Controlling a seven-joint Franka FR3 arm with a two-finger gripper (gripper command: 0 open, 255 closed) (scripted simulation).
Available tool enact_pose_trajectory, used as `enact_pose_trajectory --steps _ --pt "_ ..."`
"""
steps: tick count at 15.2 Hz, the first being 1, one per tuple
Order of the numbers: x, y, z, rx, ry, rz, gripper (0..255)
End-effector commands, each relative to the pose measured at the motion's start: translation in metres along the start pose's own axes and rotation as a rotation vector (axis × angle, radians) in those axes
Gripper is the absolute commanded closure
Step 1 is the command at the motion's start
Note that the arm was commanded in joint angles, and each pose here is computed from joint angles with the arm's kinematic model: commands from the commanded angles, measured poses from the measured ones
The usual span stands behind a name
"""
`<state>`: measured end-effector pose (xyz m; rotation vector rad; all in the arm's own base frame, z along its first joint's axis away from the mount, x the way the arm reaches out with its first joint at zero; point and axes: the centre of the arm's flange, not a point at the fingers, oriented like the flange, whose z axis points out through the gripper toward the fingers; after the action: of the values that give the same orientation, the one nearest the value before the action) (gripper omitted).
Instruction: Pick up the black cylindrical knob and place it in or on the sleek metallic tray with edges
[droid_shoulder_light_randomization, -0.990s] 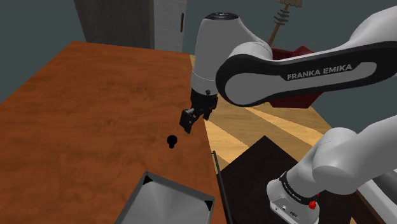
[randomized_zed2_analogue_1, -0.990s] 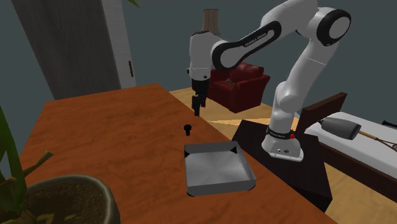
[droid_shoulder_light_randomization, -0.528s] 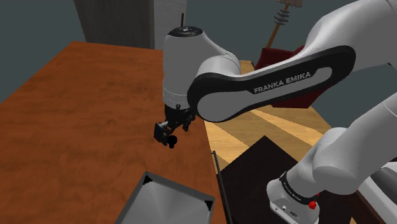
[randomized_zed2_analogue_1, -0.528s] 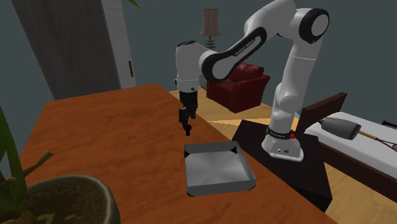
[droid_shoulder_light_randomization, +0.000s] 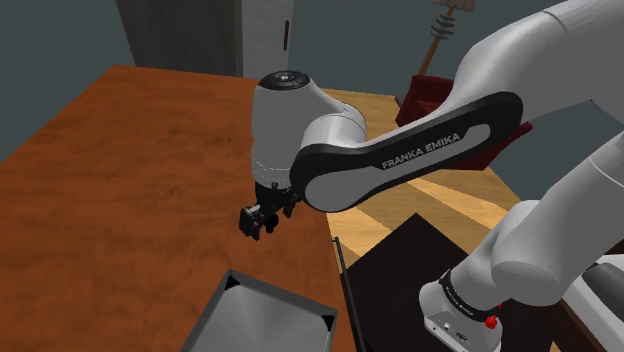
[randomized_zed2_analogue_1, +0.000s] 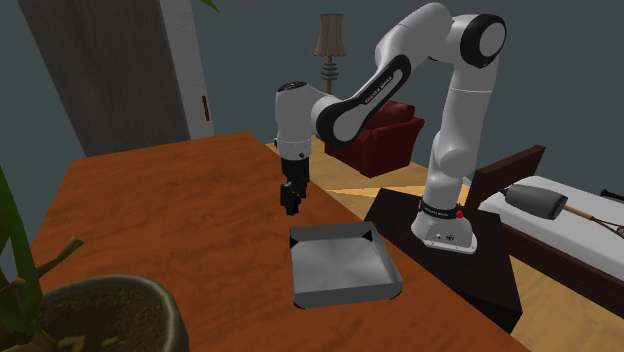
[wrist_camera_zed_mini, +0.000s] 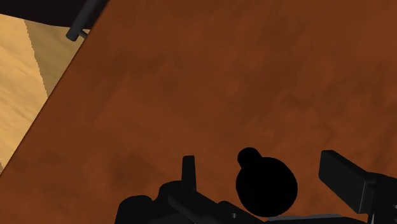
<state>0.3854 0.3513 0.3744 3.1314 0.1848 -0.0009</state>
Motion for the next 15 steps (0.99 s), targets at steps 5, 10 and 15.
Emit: enact_pose_trajectory --steps 5,10,15 --pt "0.0007 0.0000 0.0017 0.000 0.000 0.000 0" --pt "0.0007 0.0000 0.0017 0.000 0.000 0.000 255" --pt "0.0007 0.0001 0.0017 0.000 0.000 0.000 255"
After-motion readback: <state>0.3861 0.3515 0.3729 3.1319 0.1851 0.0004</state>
